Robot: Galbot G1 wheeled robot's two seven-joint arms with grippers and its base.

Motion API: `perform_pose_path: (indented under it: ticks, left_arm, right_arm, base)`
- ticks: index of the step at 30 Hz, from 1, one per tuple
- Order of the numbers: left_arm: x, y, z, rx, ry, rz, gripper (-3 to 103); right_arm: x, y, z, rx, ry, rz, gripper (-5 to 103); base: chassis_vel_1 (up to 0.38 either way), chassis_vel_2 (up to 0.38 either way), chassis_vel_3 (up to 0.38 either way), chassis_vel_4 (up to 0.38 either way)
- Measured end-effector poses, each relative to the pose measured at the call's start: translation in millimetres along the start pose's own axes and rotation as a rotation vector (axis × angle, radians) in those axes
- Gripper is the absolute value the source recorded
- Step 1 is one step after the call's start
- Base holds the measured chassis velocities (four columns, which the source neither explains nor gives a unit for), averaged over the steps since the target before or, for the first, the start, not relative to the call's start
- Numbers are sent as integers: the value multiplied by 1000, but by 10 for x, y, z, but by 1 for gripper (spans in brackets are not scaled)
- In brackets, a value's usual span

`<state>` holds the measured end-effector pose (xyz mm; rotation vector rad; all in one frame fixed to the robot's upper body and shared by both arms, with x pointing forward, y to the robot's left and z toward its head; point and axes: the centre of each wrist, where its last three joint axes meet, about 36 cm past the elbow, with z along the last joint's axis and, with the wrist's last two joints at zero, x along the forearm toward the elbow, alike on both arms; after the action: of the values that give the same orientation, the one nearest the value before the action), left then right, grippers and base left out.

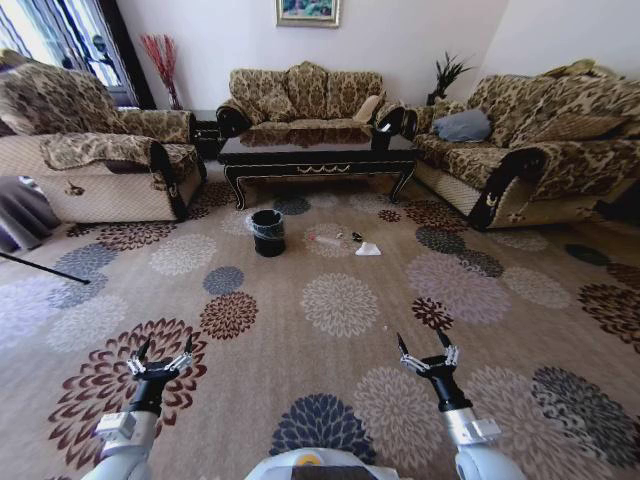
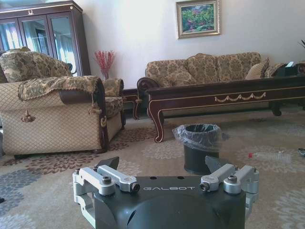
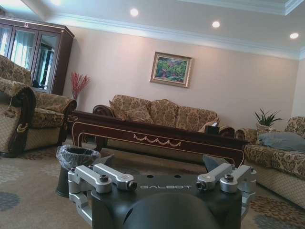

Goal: Move to the front of the table and pick up the trash from the floor, then place it into the trash bin.

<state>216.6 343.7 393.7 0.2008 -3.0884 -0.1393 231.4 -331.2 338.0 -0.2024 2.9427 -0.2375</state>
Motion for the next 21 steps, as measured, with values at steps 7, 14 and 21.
perform_pose_path:
  ticks: [7,14,21]
  left_arm:
    - [20,-11,21,4,8,-3,100]
    - [28,-14,47,17,16,-8,100]
    - [24,-13,66,18,21,-11,100]
  right_arm:
    - [0,0,1,-2,-1,-1,100]
    - [11,3,30,-1,8,-4,100]
    - [-7,14,37,-3,17,-8,100]
  base:
    - [0,0,0,0]
    - [0,0,0,0]
    - [0,0,0,0]
